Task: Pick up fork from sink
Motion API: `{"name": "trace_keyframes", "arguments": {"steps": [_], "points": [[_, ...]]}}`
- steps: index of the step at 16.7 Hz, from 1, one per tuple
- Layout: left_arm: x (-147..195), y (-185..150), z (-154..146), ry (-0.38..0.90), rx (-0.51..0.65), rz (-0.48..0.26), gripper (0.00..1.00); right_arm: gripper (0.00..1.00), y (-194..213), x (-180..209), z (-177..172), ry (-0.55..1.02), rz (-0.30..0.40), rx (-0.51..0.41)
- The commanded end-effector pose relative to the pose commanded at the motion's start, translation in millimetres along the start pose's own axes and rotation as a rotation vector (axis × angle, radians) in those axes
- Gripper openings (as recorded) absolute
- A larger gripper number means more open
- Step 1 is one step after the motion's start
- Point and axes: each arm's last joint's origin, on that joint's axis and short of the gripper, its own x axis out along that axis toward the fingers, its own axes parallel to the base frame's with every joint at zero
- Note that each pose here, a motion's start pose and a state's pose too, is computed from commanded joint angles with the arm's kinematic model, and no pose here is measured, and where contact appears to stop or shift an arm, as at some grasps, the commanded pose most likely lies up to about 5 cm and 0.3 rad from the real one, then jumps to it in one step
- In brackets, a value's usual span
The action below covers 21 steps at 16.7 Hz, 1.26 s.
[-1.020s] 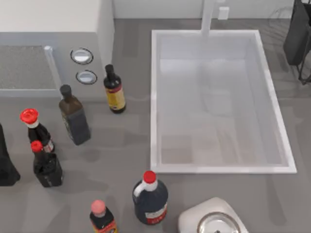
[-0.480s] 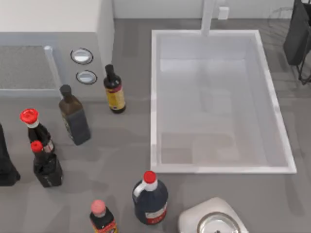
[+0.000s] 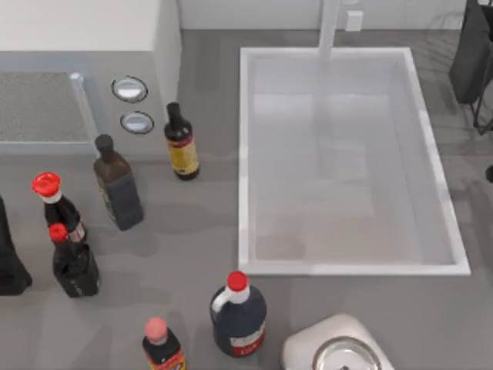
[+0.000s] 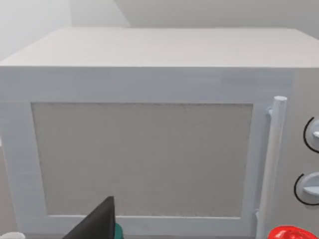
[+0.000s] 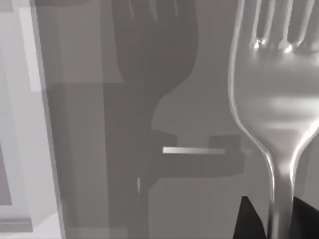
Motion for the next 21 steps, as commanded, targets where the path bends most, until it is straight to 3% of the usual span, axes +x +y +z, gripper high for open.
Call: {"name": "trace_keyframes", "arguments": {"steps": [2,15,21], "points": [[0.0,0.0,0.0,0.000,0.000,0.000,1.00,0.00,0.0,0.0,0.0,0.000,0.000,0.000],[0.0,0.0,0.0,0.000,0.000,0.000,1.00,0.98,0.0,0.0,0.0,0.000,0.000,0.000],[0.0,0.0,0.0,0.000,0.000,0.000,1.00,1.00,0.0,0.0,0.0,0.000,0.000,0.000]]}}
